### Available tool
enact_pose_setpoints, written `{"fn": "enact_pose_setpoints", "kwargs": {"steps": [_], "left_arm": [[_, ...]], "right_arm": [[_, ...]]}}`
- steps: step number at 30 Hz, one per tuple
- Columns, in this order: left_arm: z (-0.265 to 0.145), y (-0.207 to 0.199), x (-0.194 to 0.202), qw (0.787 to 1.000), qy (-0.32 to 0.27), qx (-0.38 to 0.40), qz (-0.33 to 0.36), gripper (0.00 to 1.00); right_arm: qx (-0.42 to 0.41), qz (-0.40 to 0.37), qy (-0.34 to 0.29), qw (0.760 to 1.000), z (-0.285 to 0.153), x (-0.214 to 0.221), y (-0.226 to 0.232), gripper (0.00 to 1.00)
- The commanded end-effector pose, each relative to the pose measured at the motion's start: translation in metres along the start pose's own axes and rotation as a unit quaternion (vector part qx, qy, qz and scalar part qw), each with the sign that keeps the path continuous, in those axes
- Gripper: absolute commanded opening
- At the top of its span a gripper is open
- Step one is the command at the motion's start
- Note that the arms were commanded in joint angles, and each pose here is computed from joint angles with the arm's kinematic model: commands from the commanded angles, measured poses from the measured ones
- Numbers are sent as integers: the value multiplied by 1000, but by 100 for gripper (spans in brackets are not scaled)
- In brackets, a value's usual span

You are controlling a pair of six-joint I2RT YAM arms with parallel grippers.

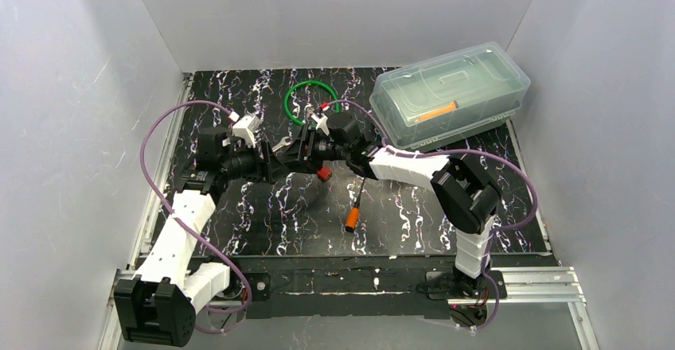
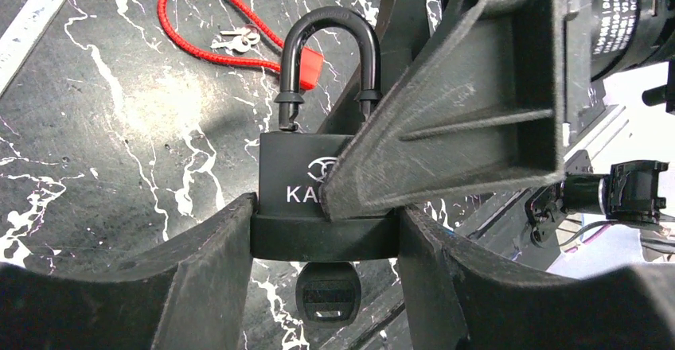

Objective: Lock with the key
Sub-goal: Pick up the lock from the center of the board.

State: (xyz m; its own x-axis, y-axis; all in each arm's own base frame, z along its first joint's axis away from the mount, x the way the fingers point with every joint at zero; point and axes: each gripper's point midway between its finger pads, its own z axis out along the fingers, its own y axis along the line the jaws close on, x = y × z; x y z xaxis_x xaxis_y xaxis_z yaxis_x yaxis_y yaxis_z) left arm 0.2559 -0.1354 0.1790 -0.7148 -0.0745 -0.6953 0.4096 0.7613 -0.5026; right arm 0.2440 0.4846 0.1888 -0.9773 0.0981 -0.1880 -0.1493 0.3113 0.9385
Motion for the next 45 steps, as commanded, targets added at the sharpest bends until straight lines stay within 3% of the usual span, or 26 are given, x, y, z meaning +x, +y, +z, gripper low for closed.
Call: {"fn": "enact_pose_setpoints", "kwargs": {"steps": [1,12,14,18,22,32,37,45], "left_arm": [[-8,-26,-24,997,-40,52,41,1],[-33,-57,4,990,25,117,73,88],[-41,-68,8,987,36,139,71,98],[-58,-85,15,981,45,169,85,98],[-66,-82,16,981,59,150,111,98],[-78,-102,1,959,90,214,162,98],[-79,-112,-4,951,83,242,172,98],[-60,-138,9,932,110,302,170,98]], "right_arm": [[-72,-9,4,997,-2,4,38,51],[-64,-52,-38,996,-37,-23,38,5],[-59,-65,-47,995,-44,-31,36,1],[-56,-115,-51,990,-58,-36,40,1],[-91,-204,-27,974,-72,-22,56,1],[-174,-454,114,866,-129,43,76,1],[-198,-503,161,826,-154,69,69,1],[-243,-519,200,795,-169,95,74,1]]}}
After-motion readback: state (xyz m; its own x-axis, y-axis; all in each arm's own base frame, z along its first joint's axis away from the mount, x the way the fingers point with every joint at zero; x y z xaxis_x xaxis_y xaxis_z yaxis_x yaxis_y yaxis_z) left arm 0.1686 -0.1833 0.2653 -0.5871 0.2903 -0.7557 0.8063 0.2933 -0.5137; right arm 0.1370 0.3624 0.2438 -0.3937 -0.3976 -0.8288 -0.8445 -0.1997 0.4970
